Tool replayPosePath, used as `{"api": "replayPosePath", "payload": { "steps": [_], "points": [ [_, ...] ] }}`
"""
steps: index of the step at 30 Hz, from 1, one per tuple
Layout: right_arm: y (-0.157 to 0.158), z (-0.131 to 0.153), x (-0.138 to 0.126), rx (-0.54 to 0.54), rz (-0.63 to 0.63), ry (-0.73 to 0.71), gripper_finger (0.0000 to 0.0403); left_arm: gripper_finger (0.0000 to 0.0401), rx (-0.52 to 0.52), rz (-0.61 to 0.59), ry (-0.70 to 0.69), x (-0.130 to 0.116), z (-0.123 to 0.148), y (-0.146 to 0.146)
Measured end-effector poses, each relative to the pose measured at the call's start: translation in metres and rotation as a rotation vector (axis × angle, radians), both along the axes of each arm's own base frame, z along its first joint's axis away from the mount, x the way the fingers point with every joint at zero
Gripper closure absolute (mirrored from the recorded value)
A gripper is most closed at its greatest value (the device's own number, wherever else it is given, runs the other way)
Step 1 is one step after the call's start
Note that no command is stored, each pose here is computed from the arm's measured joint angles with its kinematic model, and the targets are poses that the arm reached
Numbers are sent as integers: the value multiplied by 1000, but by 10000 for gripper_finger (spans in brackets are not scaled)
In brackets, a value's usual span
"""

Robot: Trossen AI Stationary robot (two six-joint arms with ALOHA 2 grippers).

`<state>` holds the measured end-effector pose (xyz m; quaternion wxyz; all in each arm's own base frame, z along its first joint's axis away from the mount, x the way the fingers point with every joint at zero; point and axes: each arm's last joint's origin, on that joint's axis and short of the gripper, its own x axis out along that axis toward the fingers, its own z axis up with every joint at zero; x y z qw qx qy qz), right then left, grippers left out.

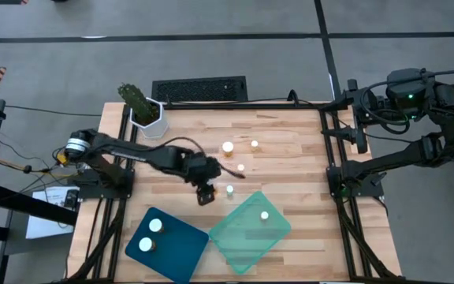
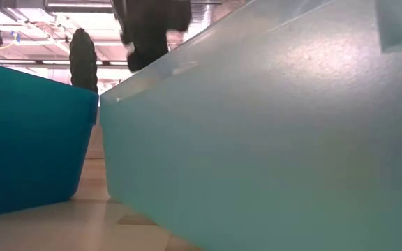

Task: Pick and place medicine bottles into bin by pill shape (circle, oval)
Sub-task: Put the big orange pill bottle into the blue bin

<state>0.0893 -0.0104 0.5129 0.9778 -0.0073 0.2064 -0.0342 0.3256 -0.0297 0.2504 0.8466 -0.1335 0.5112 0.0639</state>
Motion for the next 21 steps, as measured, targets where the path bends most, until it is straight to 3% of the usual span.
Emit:
{"api": "replayPosePath", "payload": {
  "steps": [7, 11, 14, 17, 21],
  "points": [
    [0, -2, -1, 3, 0, 20, 78, 168, -73, 86, -96, -38, 52, -62],
    [0, -2, -1, 4, 0, 26, 78, 167, -122, 127, -99, -66, 58, -105],
    [0, -3, -1, 5, 0, 32, 78, 167, -102, 154, -82, -86, 55, -131],
    [0, -3, -1, 5, 0, 34, 78, 166, 1, 240, -130, -99, 54, -137],
    [0, -3, -1, 9, -2, 36, 78, 166, 89, 325, -138, -94, 54, -118]
  ]
}}
